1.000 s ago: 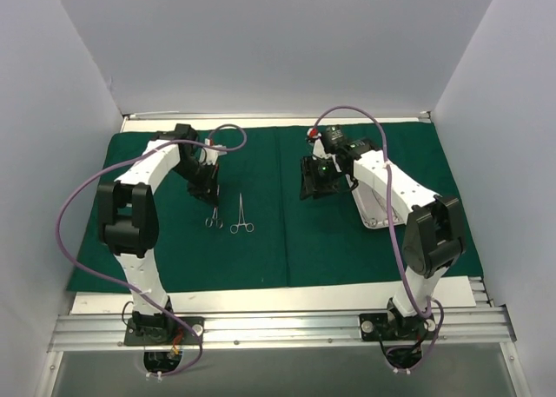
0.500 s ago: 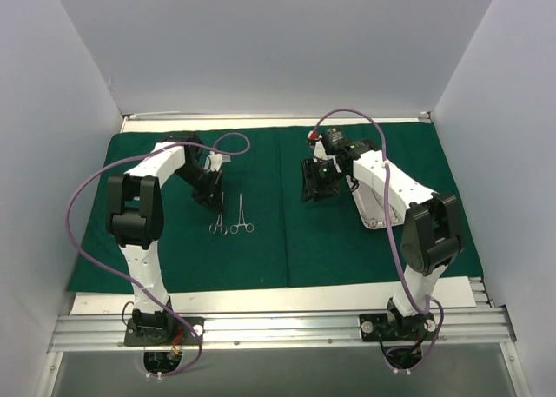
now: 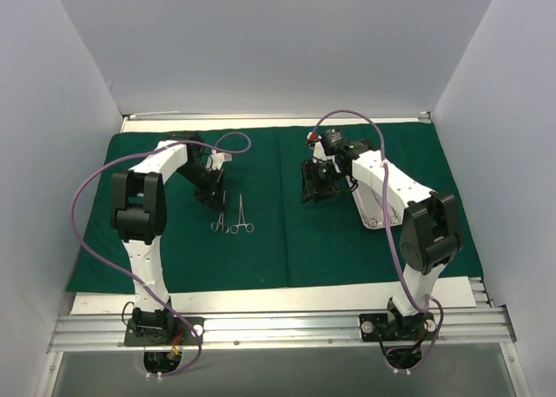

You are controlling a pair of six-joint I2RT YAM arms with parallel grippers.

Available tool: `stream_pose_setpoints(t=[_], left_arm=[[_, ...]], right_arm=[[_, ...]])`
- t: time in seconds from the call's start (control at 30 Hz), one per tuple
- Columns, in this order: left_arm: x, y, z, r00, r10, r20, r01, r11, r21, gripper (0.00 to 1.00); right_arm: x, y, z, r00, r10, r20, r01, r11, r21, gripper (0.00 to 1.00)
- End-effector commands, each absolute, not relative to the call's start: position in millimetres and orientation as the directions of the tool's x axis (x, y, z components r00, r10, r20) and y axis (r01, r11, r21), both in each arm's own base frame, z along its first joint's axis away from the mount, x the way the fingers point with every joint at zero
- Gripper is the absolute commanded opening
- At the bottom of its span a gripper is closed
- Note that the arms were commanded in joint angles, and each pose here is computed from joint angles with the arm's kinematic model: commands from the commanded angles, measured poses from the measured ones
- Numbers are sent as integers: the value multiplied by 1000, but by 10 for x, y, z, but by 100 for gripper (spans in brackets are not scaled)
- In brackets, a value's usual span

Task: Open and lay out the surgical kit
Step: Place the medical item in the surgical kit.

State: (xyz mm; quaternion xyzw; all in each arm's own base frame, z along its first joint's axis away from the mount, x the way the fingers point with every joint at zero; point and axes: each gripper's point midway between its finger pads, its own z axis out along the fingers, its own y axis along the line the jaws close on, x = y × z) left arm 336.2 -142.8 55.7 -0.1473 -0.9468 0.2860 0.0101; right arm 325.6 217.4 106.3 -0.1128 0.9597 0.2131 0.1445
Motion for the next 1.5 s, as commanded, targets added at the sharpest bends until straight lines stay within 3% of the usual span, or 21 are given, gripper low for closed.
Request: stream_pose_setpoints(t=[0.0, 0.2, 0.43, 1.47], left_arm=[[3458, -1440, 621, -951, 293, -95, 296, 781, -550, 2], [3476, -1380, 551, -953, 293, -74, 287, 801, -525, 2], [3501, -1324, 503, -955, 289, -64, 281, 820, -499, 11], [3611, -1207, 201, -973, 226, -41, 216, 842, -495, 14]], right_arm=[[3225, 2146, 1028, -941, -166, -296, -276, 882, 381, 42], [3230, 2141, 1021, -942, -168, -291, -275, 883, 379, 42], [3227, 2145, 1014, -944, -165, -286, -271, 882, 385, 42], [3238, 2101, 1029, -946, -159, -283, -260, 892, 371, 42]])
